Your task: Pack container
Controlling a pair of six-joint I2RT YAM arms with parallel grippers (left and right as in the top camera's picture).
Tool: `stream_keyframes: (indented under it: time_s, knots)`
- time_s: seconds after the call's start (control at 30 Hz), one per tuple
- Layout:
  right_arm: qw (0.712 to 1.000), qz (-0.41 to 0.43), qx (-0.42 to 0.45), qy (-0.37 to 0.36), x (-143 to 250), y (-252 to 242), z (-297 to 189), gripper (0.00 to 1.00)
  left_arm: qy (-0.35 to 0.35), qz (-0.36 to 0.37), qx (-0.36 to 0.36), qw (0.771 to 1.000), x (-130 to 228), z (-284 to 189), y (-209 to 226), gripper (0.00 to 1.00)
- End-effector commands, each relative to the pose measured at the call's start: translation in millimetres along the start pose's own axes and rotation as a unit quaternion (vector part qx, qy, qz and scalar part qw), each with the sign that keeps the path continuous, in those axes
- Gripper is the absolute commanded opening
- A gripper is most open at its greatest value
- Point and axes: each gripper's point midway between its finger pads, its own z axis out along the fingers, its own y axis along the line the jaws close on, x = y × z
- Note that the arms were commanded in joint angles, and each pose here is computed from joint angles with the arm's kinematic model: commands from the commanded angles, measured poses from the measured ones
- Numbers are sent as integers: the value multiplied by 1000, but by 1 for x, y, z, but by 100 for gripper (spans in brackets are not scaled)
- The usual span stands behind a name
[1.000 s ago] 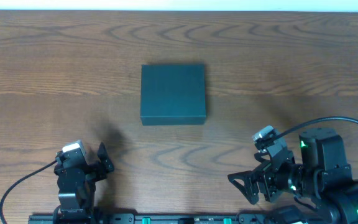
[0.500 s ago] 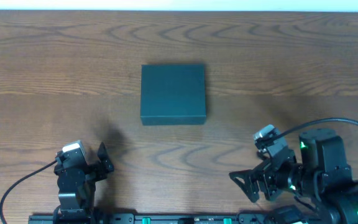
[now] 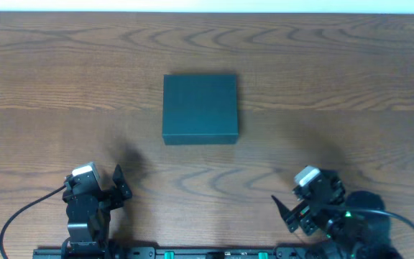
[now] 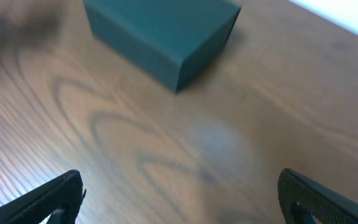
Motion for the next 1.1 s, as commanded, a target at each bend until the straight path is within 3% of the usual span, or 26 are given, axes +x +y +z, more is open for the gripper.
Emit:
stream_keyframes:
  time_s: [0.0,0.47,1.07]
  knots:
    - [1000,-29,5,8,28,2,15,99,-2,-6,-9,1000,2,2,4,96]
    - [999,-24,-23,12,82,18,53,99,-2,-6,-9,1000,2,2,4,95]
    - [999,-24,-25,11,83,19,54,99,-2,-6,-9,1000,2,2,4,95]
